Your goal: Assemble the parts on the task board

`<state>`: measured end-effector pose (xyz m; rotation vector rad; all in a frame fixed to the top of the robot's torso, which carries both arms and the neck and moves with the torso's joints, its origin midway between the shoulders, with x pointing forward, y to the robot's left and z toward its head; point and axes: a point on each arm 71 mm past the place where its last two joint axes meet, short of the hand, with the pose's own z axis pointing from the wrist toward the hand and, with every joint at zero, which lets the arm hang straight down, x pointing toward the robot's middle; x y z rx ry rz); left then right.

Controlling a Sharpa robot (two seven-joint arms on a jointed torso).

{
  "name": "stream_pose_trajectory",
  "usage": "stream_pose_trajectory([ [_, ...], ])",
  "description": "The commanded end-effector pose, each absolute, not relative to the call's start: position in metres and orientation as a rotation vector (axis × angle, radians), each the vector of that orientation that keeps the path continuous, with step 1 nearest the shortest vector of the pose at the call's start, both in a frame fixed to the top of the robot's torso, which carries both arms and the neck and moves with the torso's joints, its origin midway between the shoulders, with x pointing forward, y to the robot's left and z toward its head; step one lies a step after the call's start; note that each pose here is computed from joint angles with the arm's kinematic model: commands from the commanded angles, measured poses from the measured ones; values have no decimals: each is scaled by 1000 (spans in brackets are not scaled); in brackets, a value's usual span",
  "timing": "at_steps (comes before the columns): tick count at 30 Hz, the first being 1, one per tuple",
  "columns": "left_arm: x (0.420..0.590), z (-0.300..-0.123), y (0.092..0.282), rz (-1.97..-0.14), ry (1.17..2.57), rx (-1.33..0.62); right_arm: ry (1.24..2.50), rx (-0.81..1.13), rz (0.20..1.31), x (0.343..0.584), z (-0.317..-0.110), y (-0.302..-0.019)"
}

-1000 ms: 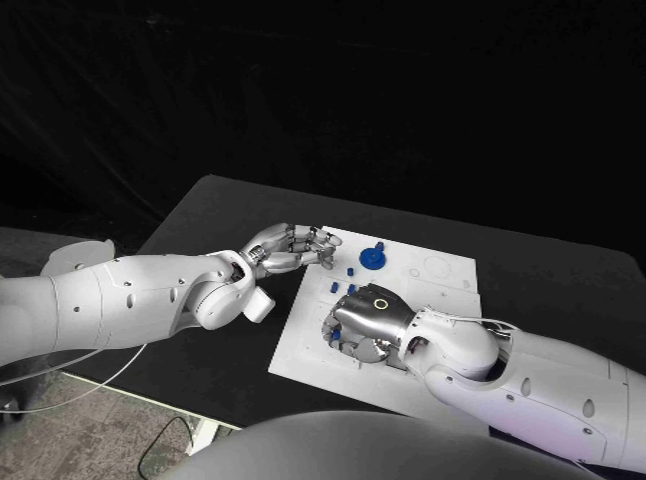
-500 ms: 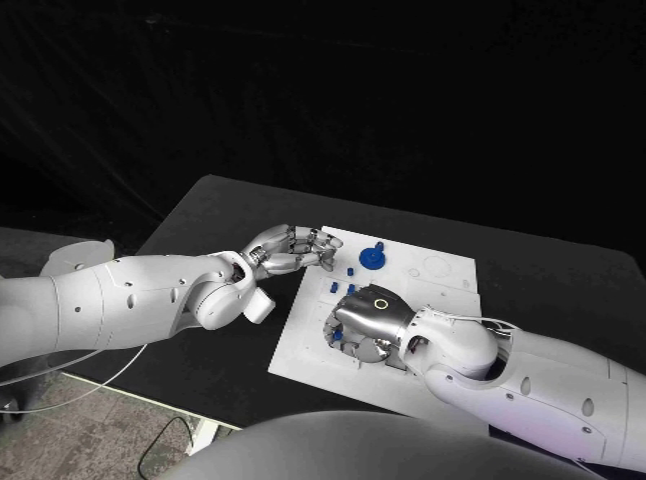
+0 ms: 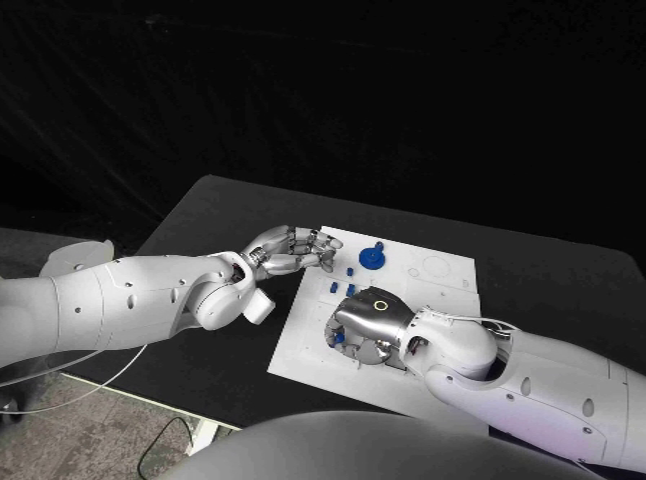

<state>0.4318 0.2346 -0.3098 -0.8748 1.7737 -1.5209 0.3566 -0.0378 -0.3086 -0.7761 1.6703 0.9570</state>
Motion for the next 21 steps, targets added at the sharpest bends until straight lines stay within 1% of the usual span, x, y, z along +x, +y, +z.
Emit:
stream_pose_trajectory([
  [1,431,-310,232,-1546,1781,-877,1695,-775,952,356,-310,-37],
  [21,430,-313,233,-1542,1791,-884,1693,-740,963,359,-311,-36],
])
